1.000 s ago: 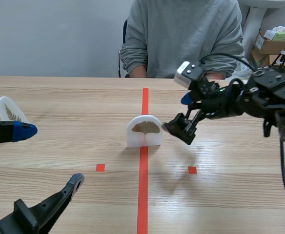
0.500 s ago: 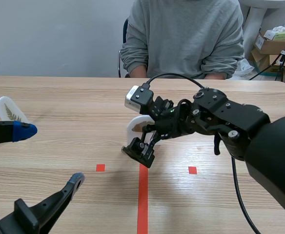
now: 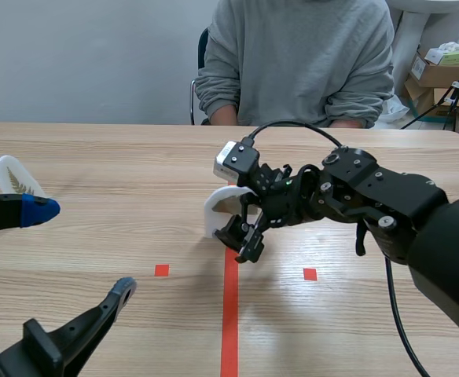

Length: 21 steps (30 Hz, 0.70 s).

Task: Do the leaf sorting experiment

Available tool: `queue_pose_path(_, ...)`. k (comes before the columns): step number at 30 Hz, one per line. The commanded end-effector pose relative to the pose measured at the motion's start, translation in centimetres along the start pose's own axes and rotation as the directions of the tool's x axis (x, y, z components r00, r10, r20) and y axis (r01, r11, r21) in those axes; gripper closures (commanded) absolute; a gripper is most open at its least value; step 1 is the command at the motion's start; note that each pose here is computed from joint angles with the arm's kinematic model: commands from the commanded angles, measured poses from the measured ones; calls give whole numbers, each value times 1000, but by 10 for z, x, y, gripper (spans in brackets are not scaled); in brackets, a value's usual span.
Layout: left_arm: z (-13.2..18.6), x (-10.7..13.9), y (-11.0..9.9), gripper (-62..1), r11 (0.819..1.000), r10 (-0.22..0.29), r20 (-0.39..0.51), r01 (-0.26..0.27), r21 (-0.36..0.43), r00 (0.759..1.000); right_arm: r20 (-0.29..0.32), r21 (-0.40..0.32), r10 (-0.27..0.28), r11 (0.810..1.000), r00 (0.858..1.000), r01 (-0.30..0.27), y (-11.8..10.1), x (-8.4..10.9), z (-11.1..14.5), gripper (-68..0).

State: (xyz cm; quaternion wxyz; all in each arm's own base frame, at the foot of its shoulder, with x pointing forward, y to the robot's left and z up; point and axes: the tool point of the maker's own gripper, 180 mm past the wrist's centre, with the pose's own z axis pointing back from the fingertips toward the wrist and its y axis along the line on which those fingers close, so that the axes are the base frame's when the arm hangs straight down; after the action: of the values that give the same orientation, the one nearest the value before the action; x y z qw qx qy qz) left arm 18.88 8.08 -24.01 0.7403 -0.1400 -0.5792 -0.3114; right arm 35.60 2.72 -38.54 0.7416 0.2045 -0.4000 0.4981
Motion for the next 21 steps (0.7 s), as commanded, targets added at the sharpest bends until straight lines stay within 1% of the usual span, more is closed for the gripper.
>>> queue_pose_path(1,0,5,2,-623,1000,1,23,-2,7,1000,27,-25,7,1000,1000,-6,-12,9,7,-398)
queue_pose_path(5,0,5,2,-623,1000,1,23,-2,7,1000,31,-32,-3,999,1000,4,-15,7,10,-305)
queue_pose_path(11,0,5,2,-623,1000,1,23,-2,7,1000,33,-34,-4,999,999,5,-17,6,11,-194)
queue_pose_path(17,0,5,2,-623,1000,1,23,-2,7,1000,36,-34,-3,999,999,5,-17,6,11,-120)
queue_pose_path(20,0,5,2,-623,1000,1,23,-2,7,1000,35,-34,-3,999,999,5,-17,6,11,-69)
queue_pose_path(21,0,5,2,-623,1000,1,23,-2,7,1000,35,-34,-3,999,999,5,-17,6,11,-63)
